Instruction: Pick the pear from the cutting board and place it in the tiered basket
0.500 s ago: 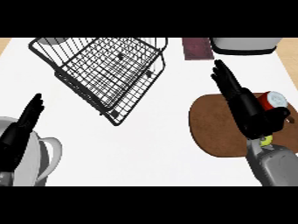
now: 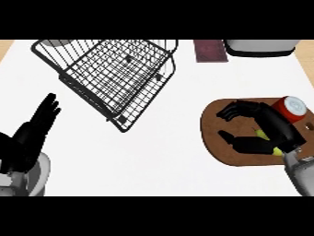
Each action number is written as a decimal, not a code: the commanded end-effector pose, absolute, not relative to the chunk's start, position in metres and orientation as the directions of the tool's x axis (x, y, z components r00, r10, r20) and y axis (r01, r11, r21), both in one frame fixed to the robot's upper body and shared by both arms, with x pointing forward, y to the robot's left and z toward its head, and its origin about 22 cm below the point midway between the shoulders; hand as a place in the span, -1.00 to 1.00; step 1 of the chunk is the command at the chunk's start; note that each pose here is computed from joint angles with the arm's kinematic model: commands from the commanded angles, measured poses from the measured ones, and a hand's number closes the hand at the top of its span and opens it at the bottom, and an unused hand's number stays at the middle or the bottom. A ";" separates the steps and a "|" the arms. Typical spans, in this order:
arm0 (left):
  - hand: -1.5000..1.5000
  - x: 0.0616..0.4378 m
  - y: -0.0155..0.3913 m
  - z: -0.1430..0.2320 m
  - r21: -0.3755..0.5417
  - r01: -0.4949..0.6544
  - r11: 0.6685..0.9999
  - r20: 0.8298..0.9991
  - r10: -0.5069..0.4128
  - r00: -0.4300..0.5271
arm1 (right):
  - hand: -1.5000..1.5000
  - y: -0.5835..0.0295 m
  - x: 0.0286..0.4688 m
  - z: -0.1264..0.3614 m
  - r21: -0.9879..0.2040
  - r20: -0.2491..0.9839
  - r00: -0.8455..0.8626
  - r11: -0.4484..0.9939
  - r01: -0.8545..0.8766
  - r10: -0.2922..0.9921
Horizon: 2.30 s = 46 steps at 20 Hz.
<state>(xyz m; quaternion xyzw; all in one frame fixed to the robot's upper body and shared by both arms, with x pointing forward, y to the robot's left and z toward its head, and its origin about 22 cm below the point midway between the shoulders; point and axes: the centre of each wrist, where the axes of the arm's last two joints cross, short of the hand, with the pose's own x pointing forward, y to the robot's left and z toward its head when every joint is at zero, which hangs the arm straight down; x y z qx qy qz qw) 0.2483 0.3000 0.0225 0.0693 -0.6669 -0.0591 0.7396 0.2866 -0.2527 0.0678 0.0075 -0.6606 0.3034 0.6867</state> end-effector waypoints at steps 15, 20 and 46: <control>0.00 0.260 0.282 0.027 0.112 0.042 0.993 0.979 -0.118 0.166 | -1.00 -0.314 0.304 0.175 -0.863 0.211 -0.298 0.034 -0.503 0.931; 0.00 0.272 0.283 0.039 0.118 0.039 0.992 0.982 -0.123 0.146 | -1.00 -0.290 0.301 0.179 -0.699 0.068 -0.349 -0.205 -0.685 0.935; 0.00 0.248 0.271 0.055 0.097 0.029 0.995 0.981 -0.100 0.165 | -1.00 -0.291 0.290 0.056 -0.757 -0.072 -0.232 -0.204 -0.620 0.970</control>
